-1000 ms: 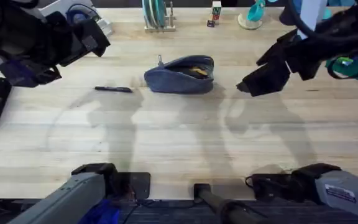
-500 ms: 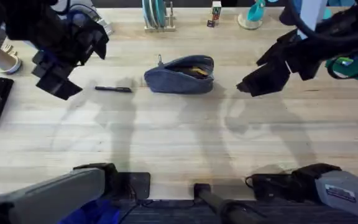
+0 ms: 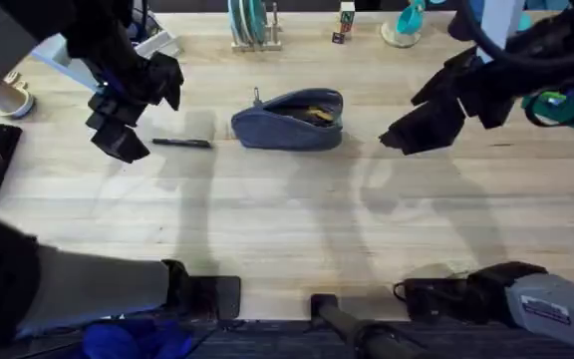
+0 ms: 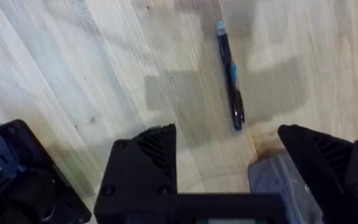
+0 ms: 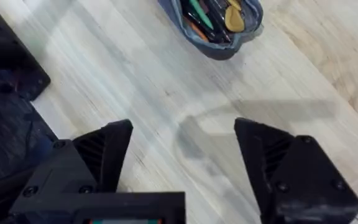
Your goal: Unzip the bag, pick up the pens from the table one at a time and place them inside, then zip the bag closed.
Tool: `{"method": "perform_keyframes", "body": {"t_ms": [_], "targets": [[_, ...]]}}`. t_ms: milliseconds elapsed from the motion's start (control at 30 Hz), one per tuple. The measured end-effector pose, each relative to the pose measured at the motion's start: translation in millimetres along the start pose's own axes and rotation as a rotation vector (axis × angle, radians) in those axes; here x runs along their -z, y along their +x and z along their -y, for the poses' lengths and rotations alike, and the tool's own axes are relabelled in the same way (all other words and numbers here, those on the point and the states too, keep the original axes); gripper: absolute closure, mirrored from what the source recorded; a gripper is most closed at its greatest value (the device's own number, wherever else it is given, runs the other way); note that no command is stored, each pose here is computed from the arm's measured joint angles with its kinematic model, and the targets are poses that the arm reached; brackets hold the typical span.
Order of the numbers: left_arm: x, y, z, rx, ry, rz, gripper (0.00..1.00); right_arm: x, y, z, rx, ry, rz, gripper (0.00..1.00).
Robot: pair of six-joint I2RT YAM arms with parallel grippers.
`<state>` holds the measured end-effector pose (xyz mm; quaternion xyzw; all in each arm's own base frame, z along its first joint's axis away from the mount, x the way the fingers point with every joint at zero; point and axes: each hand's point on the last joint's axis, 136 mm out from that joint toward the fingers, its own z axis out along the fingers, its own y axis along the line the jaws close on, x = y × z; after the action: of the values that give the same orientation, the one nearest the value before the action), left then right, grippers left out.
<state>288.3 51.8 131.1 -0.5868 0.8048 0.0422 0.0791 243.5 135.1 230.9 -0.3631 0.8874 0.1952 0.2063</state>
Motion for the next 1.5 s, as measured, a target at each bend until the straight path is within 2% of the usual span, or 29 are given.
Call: {"method": "perform_keyframes", "body": {"t_ms": [233, 400, 500, 767, 1000, 1100, 1233, 1300, 1400, 1500], "targets": [[-31.7, -1.3, 8.6, 0.013, -0.026, -0.022, 0.008, 0.0, 0.1, 0.0, 0.0, 0.0, 0.0, 0.004], [-66.1, 5.2, 6.9, 0.03, -0.009, -0.076, 0.005, 0.0, 0.1, 0.0, 0.0, 0.0, 0.0, 0.004], [-79.2, 6.1, -2.0, 0.046, -0.018, -0.099, 0.004, 0.0, 0.1, 0.0, 0.0, 0.0, 0.0, 0.004], [-97.4, 1.9, -6.3, 0.064, 0.012, -0.1, 0.019, 0.0, 0.1, 0.0, 0.0, 0.0, 0.0, 0.004], [-97.5, 1.6, -5.8, 0.061, 0.024, -0.093, 0.027, 0.1, 0.0, 0.0, 0.0, 0.0, 0.0, 0.004], [-98.1, 2.0, -7.7, 0.061, 0.017, -0.094, 0.094, 0.1, 0.0, -0.1, 0.0, 0.0, 0.0, 0.004], [-97.9, 2.1, -8.7, 0.06, 0.014, -0.093, 0.13, 0.0, 0.1, 0.0, 0.0, 0.0, 0.0, 0.004], [-98.0, 2.0, -9.0, 0.054, 0.014, -0.091, 0.228, 0.0, 0.0, 0.0, 0.0, 0.0, 0.0, 0.004], [-98.0, 1.4, -7.2, 0.042, 0.023, -0.089, 0.45, -0.5, 0.1, 0.2, -0.001, -0.001, -0.002, 0.004], [-98.0, 1.3, -6.1, 0.037, 0.028, -0.089, 0.63, -3.3, 0.6, 1.5, -0.006, -0.005, -0.011, 0.004]]}}
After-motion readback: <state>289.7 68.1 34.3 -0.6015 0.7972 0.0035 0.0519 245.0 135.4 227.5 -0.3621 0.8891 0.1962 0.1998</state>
